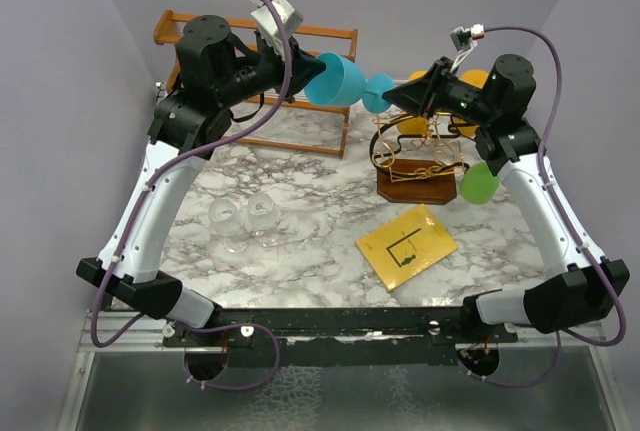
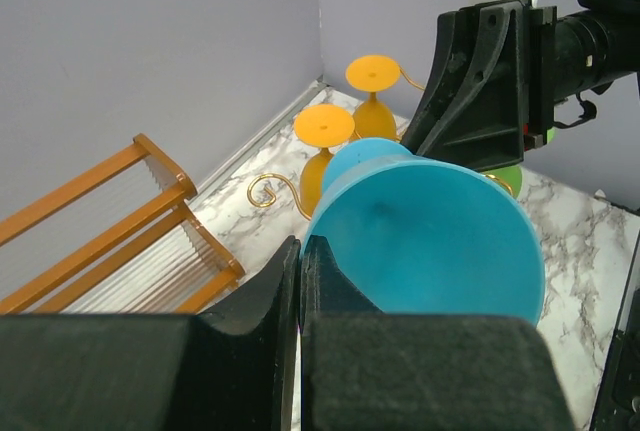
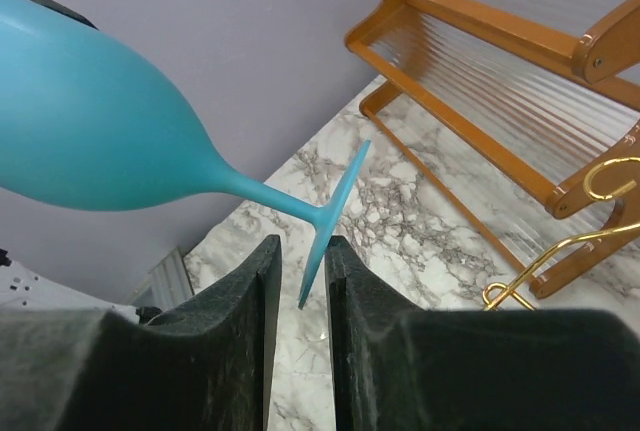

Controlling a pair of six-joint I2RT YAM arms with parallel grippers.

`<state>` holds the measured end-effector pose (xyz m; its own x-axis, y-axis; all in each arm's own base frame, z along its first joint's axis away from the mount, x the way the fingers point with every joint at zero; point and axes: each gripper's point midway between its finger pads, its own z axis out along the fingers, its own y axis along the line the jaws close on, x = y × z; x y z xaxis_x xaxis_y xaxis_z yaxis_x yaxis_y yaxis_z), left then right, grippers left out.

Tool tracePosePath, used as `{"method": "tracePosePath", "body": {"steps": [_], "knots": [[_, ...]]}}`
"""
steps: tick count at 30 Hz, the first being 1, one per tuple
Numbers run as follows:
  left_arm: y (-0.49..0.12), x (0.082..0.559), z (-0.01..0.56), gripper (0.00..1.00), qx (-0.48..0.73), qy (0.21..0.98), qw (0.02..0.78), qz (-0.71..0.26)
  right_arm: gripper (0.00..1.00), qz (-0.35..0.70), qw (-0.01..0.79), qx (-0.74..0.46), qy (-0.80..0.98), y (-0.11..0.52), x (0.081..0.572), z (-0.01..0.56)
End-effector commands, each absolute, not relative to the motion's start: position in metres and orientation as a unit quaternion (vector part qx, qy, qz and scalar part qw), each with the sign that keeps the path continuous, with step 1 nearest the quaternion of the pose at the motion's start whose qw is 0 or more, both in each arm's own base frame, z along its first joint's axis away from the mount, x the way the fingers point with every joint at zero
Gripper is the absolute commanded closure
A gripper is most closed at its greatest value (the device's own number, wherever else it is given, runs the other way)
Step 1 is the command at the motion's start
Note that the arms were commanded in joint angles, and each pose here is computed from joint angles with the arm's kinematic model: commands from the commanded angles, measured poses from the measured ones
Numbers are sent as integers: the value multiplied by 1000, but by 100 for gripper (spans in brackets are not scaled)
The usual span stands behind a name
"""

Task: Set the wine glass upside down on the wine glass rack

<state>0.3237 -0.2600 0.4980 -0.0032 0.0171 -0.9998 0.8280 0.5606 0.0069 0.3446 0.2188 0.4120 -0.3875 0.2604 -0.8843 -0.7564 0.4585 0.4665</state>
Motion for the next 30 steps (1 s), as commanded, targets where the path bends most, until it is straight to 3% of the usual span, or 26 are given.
{"method": "tracePosePath", "body": {"steps": [1, 6, 13, 25, 30], "knots": [[-265, 322, 511, 100, 340, 608, 630, -345, 82, 504, 518, -184, 666, 221, 341, 420], [-267, 325, 509, 100, 340, 608, 628, -346, 97, 492, 516, -162, 682, 218, 350, 412], [-272, 326, 498, 97, 342, 613, 617, -354, 99, 464, 523, -138, 701, 211, 360, 403], [-277, 307, 470, 60, 379, 617, 576, -380, 99, 371, 588, -135, 706, 186, 375, 413], [-265, 308, 459, 50, 387, 632, 580, -339, 99, 318, 620, -157, 699, 174, 379, 416]]}}
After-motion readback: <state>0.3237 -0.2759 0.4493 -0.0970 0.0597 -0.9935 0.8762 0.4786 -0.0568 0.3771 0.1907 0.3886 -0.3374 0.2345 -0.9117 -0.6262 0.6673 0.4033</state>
